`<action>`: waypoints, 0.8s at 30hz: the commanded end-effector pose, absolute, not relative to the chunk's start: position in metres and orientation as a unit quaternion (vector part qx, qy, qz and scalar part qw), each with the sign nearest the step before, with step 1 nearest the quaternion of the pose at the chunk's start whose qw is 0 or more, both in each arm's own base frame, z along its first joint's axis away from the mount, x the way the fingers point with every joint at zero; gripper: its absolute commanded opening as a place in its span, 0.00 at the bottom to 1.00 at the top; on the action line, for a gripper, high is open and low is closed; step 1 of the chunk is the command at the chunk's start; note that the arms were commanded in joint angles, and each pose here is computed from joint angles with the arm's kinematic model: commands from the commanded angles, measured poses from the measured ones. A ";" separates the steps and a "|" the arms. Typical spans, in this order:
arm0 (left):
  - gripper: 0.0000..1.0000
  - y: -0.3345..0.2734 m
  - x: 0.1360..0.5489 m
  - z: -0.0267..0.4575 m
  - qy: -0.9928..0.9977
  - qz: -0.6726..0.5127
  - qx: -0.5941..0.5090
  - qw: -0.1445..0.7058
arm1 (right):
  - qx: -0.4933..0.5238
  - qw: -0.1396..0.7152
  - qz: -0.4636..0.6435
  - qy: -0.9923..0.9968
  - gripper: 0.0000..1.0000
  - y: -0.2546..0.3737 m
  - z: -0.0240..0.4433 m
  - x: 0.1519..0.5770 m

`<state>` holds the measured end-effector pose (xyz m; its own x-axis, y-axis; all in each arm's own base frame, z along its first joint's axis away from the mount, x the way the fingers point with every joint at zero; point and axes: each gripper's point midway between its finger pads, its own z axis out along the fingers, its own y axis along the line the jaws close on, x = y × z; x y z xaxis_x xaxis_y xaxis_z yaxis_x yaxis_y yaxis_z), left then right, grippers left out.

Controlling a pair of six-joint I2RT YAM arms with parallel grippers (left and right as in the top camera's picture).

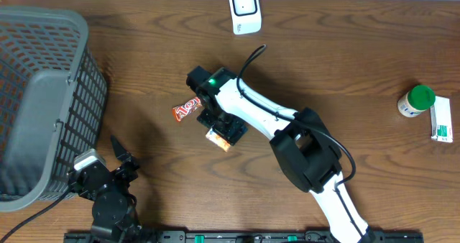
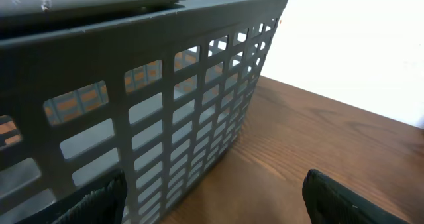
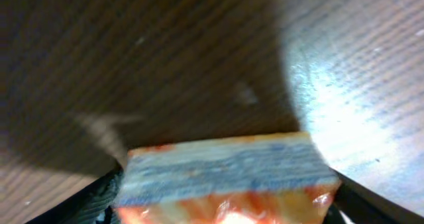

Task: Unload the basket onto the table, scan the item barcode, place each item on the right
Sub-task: 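Grasp the Kleenex pack with the right gripper and lift it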

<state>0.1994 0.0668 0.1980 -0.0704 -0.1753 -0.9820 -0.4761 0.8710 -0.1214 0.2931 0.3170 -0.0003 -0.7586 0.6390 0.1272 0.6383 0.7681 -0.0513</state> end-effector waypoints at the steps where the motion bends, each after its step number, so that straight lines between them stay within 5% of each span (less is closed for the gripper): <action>1: 0.85 0.069 0.198 0.200 0.718 0.120 -0.232 0.645 | -0.330 0.070 0.042 -0.941 0.76 0.299 -0.026 0.287; 15: 0.85 0.069 0.198 0.200 0.718 0.120 -0.232 0.645 | -0.239 0.073 0.026 -0.968 0.68 0.303 -0.026 0.288; 24: 0.85 0.069 0.198 0.200 0.718 0.119 -0.232 0.645 | -0.189 0.165 -0.019 -0.968 0.63 0.294 0.009 0.289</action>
